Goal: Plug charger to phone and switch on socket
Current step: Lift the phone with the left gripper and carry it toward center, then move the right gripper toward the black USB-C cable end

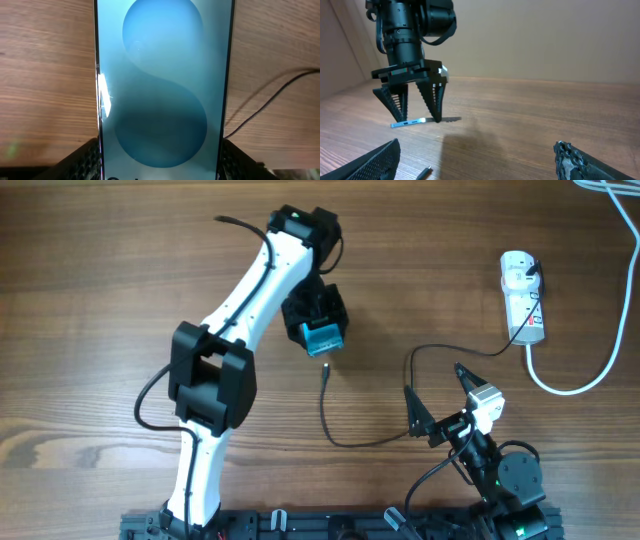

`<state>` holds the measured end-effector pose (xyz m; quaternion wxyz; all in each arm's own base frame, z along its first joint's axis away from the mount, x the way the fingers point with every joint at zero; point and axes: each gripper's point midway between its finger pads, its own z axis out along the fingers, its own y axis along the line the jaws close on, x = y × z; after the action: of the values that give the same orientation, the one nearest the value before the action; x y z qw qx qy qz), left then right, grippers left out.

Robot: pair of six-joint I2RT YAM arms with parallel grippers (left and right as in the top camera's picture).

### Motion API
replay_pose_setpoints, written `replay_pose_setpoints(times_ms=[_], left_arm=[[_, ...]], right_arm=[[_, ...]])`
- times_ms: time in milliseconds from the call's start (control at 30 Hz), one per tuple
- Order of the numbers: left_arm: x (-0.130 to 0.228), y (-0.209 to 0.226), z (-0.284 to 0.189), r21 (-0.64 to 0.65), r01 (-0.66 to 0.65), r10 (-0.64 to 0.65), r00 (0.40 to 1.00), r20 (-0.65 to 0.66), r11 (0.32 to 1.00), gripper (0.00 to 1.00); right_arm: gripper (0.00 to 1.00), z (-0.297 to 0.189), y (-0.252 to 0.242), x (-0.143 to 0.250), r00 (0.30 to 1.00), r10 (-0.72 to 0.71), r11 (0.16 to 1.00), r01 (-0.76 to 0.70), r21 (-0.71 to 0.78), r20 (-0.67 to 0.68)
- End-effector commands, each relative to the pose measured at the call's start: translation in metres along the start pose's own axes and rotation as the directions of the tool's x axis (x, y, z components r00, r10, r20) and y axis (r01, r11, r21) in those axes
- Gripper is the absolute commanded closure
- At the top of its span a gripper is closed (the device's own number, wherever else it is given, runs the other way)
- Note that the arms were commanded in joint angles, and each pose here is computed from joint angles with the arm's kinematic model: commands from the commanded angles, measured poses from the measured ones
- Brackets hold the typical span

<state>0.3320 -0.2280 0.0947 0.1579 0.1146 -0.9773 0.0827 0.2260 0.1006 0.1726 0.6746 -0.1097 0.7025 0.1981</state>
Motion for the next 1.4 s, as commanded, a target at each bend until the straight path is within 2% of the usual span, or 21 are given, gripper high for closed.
replay_pose_setpoints(times_ms=[0, 767, 933, 1167, 1367], left_arm=[[0.002, -0.007, -0.005, 0.027, 0.027, -0.027, 1.000, -0.004, 0.999, 0.96], [-0.001, -0.008, -0.004, 0.027, 0.026, -0.026, 1.000, 0.010, 0.999, 0.96], [-0.020, 0.004, -0.005, -0.055, 0.117, -0.109, 0.985, 0.135, 0.992, 0.96], [-0.030, -0.014, -0.003, -0.044, 0.067, -0.055, 0.973, 0.223, 0.997, 0.96], [-0.041, -0.024, -0.002, -0.068, 0.102, -0.073, 0.936, 0.343, 0.992, 0.96]], right_arm=[[0.00, -0.001, 0.002, -0.003, 1.000, 0.010, 1.000, -0.009, -0.010, 0.014], [0.00, -0.001, 0.002, -0.003, 1.000, 0.010, 1.000, -0.009, -0.010, 0.014], [0.00, -0.001, 0.002, -0.003, 1.000, 0.010, 1.000, -0.009, -0.010, 0.014], [0.00, -0.001, 0.002, -0.003, 1.000, 0.006, 1.000, -0.006, -0.010, 0.014], [0.00, -0.001, 0.003, -0.003, 0.999, 0.039, 0.999, -0.039, -0.016, 0.013]])
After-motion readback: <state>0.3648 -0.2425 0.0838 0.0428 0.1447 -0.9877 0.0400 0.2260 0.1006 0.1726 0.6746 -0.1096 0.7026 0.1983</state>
